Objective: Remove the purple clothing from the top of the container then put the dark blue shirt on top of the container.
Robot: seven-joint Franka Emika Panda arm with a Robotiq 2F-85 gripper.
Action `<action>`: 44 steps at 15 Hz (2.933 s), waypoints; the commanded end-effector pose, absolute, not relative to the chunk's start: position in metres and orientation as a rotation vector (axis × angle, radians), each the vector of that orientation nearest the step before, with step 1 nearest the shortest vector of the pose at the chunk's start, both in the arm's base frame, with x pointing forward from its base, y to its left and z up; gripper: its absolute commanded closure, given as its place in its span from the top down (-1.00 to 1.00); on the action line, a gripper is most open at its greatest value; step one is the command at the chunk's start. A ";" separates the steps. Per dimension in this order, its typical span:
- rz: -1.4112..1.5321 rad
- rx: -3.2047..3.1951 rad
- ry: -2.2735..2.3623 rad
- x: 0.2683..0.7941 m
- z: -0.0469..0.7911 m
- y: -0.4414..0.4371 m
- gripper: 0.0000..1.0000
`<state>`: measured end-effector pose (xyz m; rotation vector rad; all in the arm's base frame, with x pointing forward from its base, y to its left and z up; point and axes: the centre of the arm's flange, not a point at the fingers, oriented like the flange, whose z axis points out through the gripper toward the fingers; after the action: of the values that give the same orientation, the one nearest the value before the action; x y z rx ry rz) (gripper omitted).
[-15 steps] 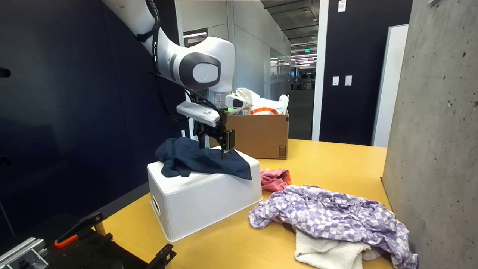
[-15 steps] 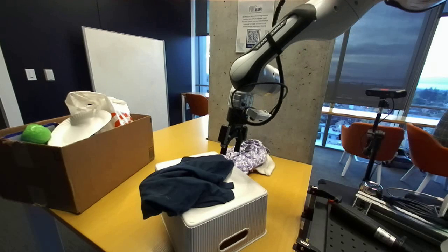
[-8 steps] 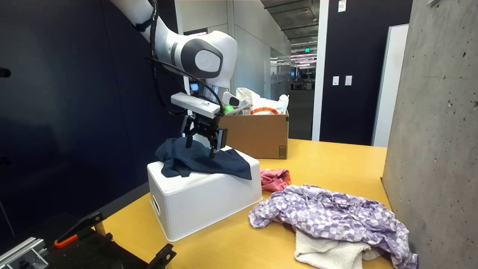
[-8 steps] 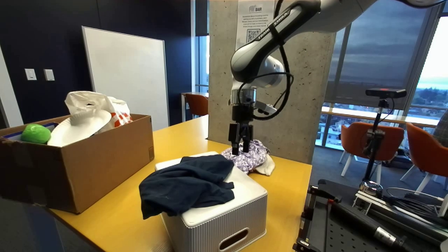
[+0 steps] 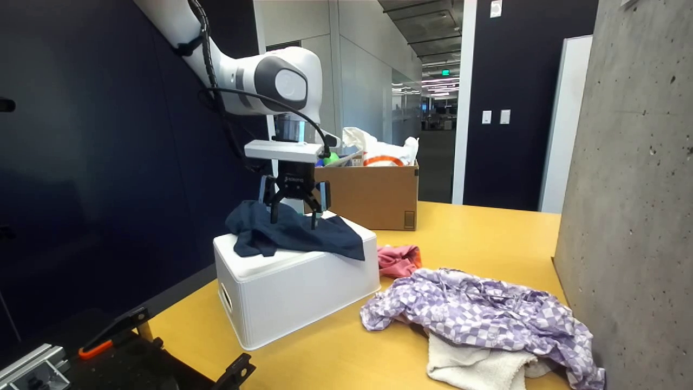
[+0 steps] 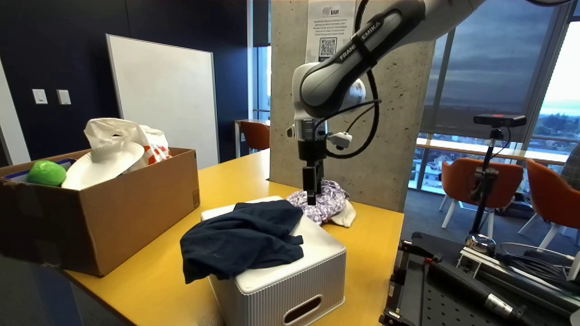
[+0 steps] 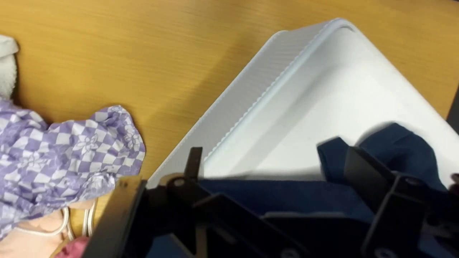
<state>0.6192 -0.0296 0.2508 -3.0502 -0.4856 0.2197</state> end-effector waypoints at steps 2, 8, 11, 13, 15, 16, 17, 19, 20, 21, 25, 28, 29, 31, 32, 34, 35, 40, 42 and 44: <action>0.058 -3.142 -0.769 0.638 0.237 -0.013 1.00; -0.153 -3.127 -0.919 0.667 0.211 -0.006 1.00; -0.195 -3.111 -0.964 0.677 0.202 -0.003 1.00; -0.205 -3.103 -0.994 0.680 0.199 -0.001 0.47; -0.214 -3.096 -1.005 0.683 0.197 0.000 0.16; -0.216 -3.093 -1.008 0.684 0.196 0.000 -0.03; -0.219 -3.092 -1.006 0.685 0.195 -0.001 -0.15; -0.221 -3.094 -1.005 0.686 0.195 -0.004 -0.47; -0.220 -3.096 -1.002 0.687 0.195 -0.005 -0.60; -0.219 -3.098 -0.994 0.689 0.196 -0.009 -0.77; -0.215 -3.122 -0.968 0.700 0.196 -0.028 -1.00; -0.218 -3.167 -0.937 0.717 0.200 -0.054 -0.99; -0.229 -3.181 -0.922 0.724 0.201 -0.063 -0.99; -0.255 -3.210 -0.894 0.738 0.204 -0.080 -0.99; -0.265 -3.230 -0.883 0.745 0.206 -0.089 -0.99; -0.271 -3.263 -0.866 0.754 0.209 -0.104 -0.99; -0.272 -3.276 -0.861 0.757 0.209 -0.110 -0.99; -0.285 -3.320 -0.822 0.764 0.213 -0.122 -0.44; -0.284 -3.327 -0.785 0.760 0.224 -0.115 -0.17; -0.290 -3.324 -0.743 0.744 0.244 -0.099 0.12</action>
<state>0.7540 -0.1158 0.2163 -3.3064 -0.7898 -0.3038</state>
